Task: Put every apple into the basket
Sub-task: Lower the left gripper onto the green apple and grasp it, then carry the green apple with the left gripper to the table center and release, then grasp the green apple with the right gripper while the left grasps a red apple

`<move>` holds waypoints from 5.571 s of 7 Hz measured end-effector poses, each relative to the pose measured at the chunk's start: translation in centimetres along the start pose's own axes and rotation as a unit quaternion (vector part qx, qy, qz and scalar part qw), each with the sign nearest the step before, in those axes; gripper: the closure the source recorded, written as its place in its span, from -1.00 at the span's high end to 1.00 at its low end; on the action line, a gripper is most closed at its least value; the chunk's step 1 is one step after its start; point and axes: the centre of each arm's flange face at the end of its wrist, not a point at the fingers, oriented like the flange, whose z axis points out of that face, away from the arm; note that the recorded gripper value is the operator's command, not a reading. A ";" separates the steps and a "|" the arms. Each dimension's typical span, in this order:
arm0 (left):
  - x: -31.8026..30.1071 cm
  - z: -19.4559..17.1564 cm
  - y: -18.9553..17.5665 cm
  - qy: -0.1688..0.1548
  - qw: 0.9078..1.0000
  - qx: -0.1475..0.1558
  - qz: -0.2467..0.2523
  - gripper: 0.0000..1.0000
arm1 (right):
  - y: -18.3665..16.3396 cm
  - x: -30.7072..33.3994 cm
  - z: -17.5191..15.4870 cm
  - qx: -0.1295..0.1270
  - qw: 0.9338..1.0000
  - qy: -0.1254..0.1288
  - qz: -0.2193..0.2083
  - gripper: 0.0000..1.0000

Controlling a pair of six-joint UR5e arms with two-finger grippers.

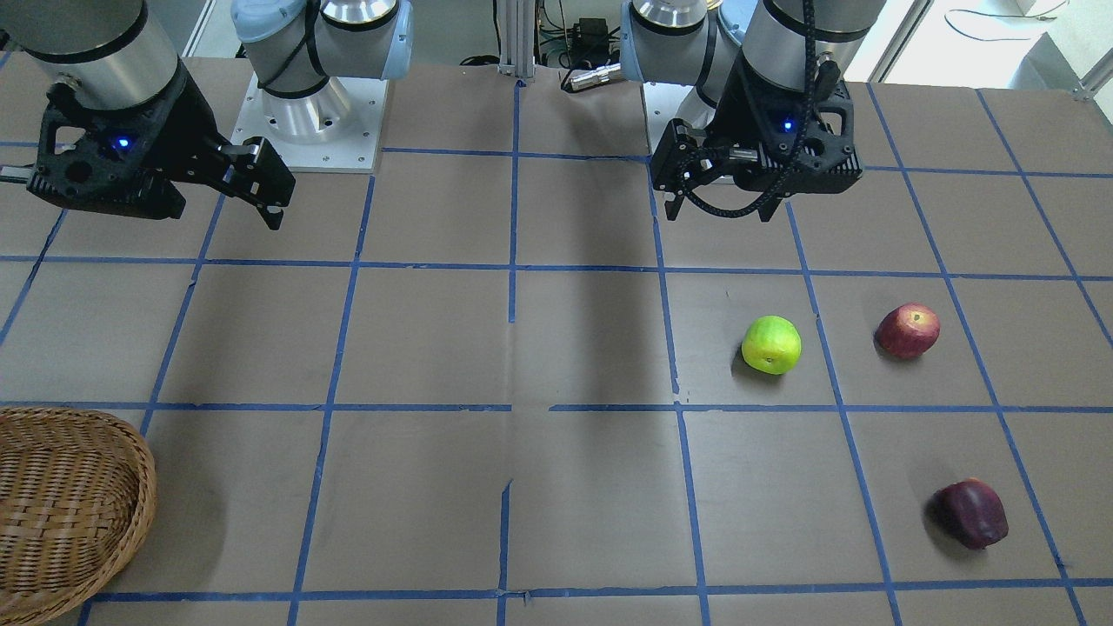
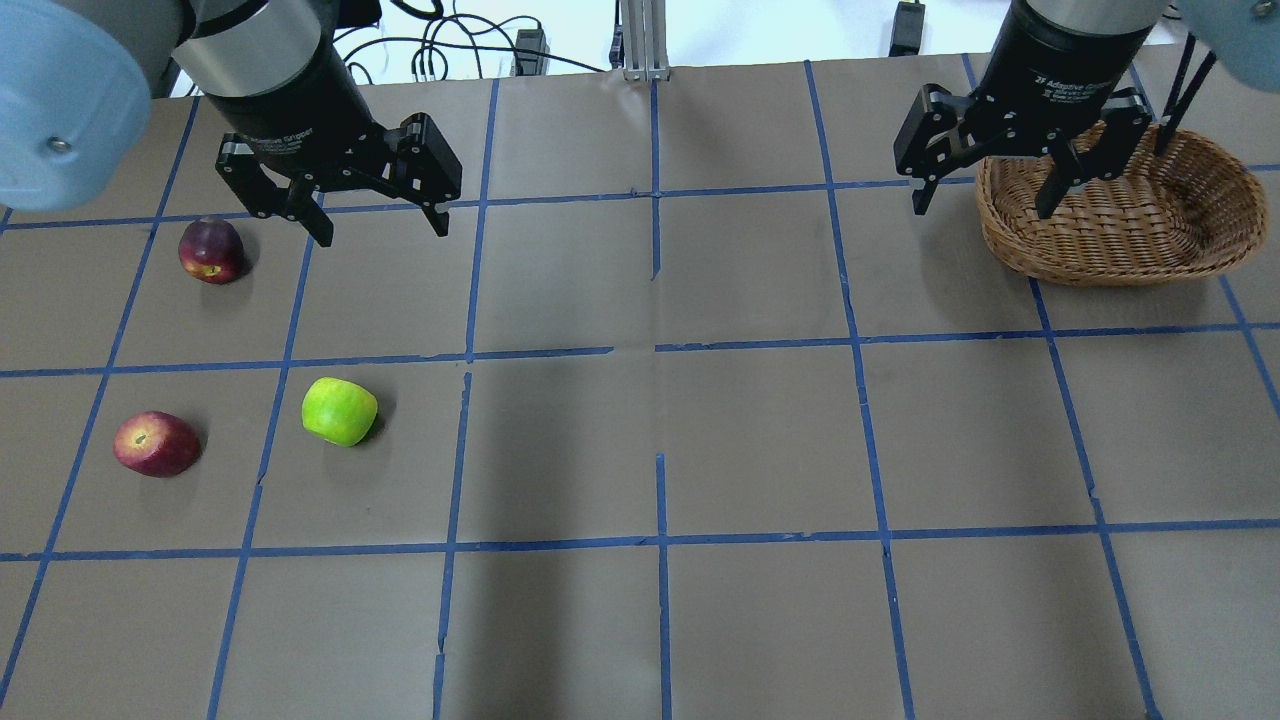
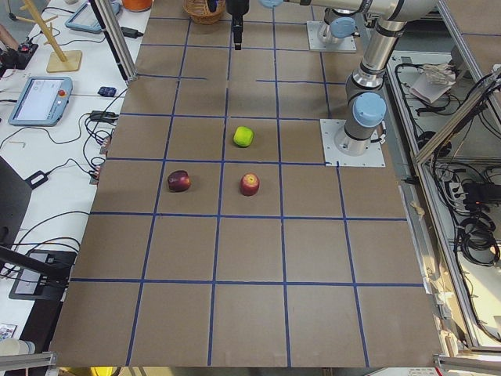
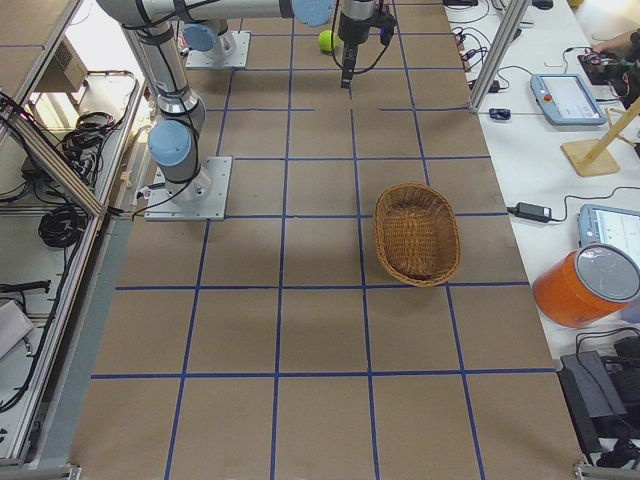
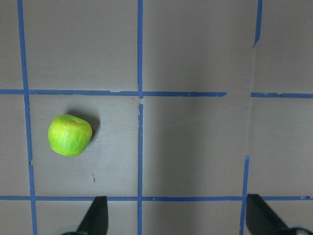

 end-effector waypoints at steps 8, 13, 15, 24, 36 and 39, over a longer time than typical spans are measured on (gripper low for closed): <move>-6.2 6.3 -2.1 -0.031 0.997 -0.042 0.051 1.00 | 0.4 0.0 -0.4 0.005 1.000 -0.001 0.001 1.00; -17.0 25.0 -1.4 -0.021 0.989 -0.058 0.131 1.00 | 0.6 0.0 -0.7 0.007 1.000 0.000 -0.001 1.00; -17.6 29.7 -0.8 -0.023 0.985 -0.098 0.138 0.83 | 0.6 0.0 -0.6 0.006 1.000 0.002 0.000 1.00; 4.1 26.3 -5.9 0.013 0.999 -0.002 -0.038 0.00 | 0.5 0.2 -0.5 0.006 1.000 0.003 0.000 1.00; -12.1 16.8 -13.5 0.019 0.997 -0.024 -0.069 1.00 | -8.9 -8.6 10.1 0.031 0.997 -0.043 -0.055 1.00; -27.7 17.2 -11.1 -0.031 0.996 -0.067 0.046 0.95 | -8.6 -20.4 19.4 0.020 0.988 -0.048 -0.143 1.00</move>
